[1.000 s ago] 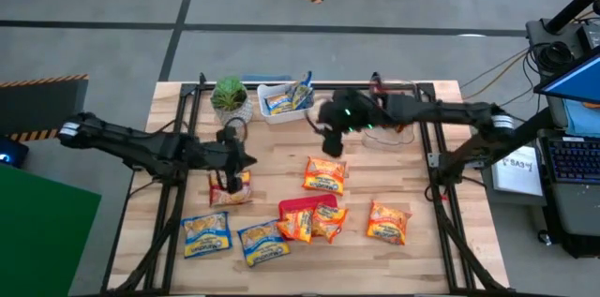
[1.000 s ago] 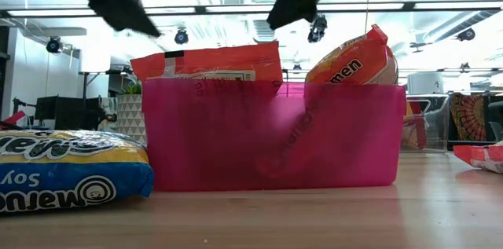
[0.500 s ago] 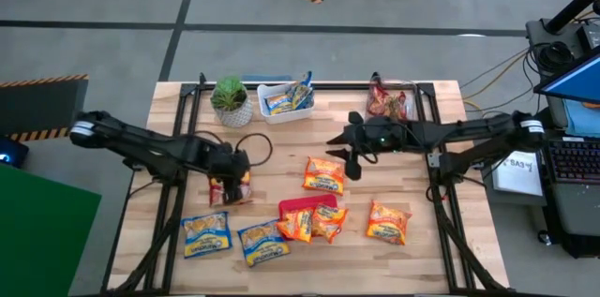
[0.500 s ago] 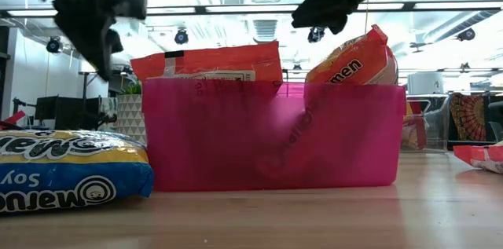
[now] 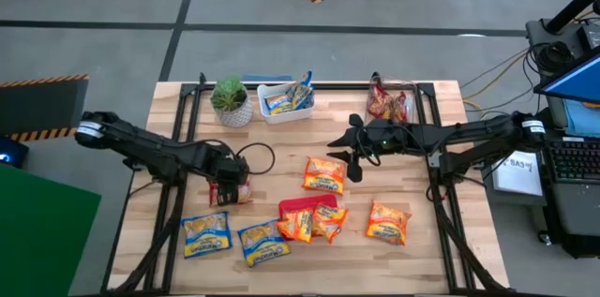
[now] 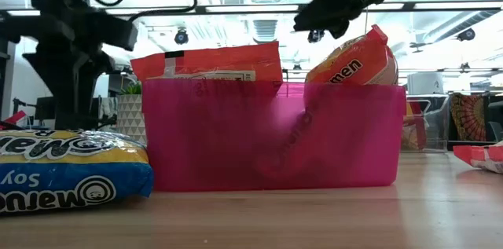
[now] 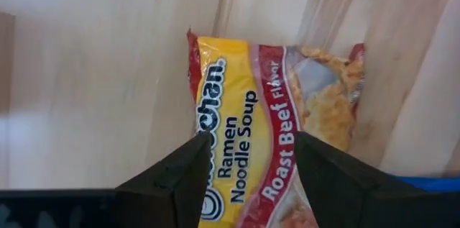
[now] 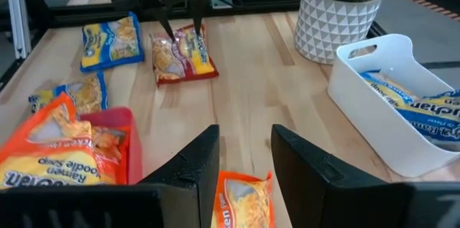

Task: Sort Maruchan noodles
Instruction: Put the red noodle pack into the transparent bin

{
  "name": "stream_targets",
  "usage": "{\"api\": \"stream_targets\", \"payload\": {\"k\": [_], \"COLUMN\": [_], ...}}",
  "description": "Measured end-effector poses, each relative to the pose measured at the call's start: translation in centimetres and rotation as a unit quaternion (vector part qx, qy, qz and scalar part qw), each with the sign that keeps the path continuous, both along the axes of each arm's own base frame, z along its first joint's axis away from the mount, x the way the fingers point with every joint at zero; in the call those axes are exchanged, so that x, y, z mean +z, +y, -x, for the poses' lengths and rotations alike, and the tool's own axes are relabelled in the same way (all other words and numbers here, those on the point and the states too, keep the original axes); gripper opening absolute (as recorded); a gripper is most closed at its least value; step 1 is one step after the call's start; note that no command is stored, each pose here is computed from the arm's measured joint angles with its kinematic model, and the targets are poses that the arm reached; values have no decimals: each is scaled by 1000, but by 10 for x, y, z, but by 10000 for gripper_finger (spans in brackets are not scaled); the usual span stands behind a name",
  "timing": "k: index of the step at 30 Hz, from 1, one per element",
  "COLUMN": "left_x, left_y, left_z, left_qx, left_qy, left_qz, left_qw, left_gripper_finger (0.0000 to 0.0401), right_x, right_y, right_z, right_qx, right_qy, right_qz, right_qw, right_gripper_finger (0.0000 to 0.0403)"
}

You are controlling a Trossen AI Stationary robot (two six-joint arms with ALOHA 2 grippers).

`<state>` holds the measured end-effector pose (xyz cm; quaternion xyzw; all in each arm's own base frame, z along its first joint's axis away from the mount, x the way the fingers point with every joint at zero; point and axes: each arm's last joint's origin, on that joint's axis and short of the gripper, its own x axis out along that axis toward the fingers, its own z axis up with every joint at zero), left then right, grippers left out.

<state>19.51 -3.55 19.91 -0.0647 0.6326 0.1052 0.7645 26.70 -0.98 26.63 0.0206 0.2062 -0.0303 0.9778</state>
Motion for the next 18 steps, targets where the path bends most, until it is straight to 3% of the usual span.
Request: {"api": "stream_targets", "payload": {"k": [12,18], "left_x": [-42,-46], "left_y": [4,4], "left_z": [13,11], "left_qx": [27,33], "left_qy": [-16,-39], "left_qz": [-10,-21], "left_qw": [999,999], "left_gripper_finger": [164,113], "right_x": [-18,-17], "right_y": [0,0], "right_z": [3,3], "right_qx": [-2,-2], "right_qy": [-31,-40], "right_qz": [-6,-6], "right_qw": [1000,999], "right_gripper_finger": [114,114]}}
